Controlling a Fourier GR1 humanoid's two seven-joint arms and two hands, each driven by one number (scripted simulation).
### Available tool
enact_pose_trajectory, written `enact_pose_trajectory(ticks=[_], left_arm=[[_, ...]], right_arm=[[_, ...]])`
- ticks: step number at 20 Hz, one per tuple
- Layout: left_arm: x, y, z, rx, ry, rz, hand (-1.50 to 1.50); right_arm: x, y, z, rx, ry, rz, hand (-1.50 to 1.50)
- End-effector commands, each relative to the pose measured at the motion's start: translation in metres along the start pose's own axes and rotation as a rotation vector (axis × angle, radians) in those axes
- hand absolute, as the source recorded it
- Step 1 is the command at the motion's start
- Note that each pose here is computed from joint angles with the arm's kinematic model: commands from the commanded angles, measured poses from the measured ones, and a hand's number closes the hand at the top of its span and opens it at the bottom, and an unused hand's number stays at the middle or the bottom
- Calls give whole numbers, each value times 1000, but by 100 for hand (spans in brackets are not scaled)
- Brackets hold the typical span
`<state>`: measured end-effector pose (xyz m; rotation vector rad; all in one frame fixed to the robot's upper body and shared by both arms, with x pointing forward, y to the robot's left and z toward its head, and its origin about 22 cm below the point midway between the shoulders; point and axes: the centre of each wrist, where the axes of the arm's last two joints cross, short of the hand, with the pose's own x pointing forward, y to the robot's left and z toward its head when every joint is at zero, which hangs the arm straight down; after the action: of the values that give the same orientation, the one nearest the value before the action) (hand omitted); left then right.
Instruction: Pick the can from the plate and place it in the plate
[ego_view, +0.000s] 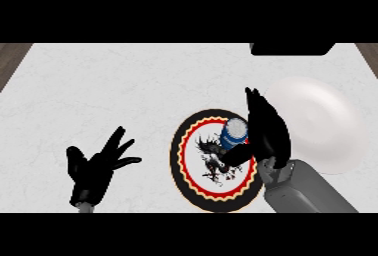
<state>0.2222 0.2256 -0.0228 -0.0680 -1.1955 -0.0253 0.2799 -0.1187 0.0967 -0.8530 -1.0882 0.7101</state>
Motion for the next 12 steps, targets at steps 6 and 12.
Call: enact_pose_trajectory(ticks=[6, 12], left_arm=[[4, 25, -5, 82, 11, -33, 0], [-5, 0, -8, 77, 6, -33, 0]], right_arm=[[-7, 34, -9, 59, 106, 41, -150], [-7, 42, -18, 176, 79, 127, 150]])
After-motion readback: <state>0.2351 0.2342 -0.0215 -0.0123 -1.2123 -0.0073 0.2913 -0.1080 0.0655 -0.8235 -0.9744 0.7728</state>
